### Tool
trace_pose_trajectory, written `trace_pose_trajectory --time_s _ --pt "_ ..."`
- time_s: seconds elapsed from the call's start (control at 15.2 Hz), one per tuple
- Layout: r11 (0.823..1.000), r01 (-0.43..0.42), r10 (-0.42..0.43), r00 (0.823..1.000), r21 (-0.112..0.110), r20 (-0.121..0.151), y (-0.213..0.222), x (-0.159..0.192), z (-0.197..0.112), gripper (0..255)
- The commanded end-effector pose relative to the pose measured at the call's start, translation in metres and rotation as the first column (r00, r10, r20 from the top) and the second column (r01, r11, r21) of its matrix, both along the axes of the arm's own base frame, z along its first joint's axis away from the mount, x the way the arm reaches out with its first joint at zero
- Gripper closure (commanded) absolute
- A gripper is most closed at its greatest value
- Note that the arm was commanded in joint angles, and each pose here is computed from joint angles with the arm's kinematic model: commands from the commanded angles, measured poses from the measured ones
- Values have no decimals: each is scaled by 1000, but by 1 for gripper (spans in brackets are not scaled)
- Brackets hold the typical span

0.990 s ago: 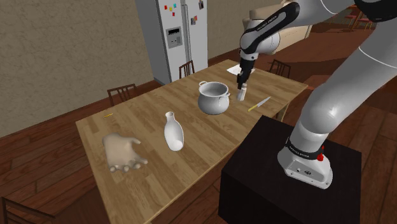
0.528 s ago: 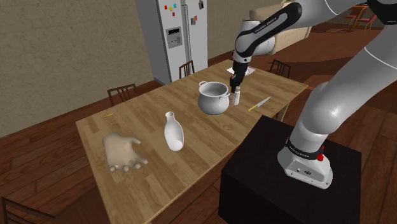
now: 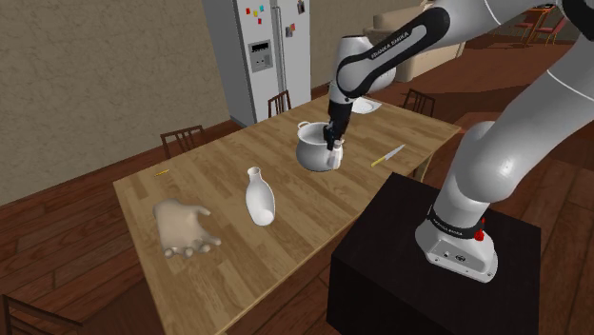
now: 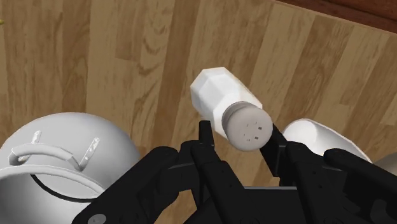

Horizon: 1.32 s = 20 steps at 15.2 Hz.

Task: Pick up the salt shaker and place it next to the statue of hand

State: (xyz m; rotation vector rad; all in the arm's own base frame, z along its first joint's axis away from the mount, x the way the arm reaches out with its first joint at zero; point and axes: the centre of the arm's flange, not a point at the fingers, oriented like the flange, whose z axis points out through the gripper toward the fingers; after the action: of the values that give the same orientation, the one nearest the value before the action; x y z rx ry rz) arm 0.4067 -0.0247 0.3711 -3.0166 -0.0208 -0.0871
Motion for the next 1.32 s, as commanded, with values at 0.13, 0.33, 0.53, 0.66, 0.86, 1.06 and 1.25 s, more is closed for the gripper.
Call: trace_pose_trajectory --time_s 0.13,0.33,0.53,0.66,0.86,1.06,1.25 --pt "1000 2 -2 1000 0 0 52 4 1 255" --pt "1000 2 -2 1000 0 0 91 9 1 255" --pt "1000 2 -2 1000 0 0 131 13 1 255" --pt "1000 2 -2 1000 0 0 157 17 1 255" --pt "1000 2 -2 1000 0 0 196 22 1 255" --pt "1000 2 -2 1000 0 0 235 26 1 255" --pt "1000 2 -2 1000 0 0 275 31 1 255"
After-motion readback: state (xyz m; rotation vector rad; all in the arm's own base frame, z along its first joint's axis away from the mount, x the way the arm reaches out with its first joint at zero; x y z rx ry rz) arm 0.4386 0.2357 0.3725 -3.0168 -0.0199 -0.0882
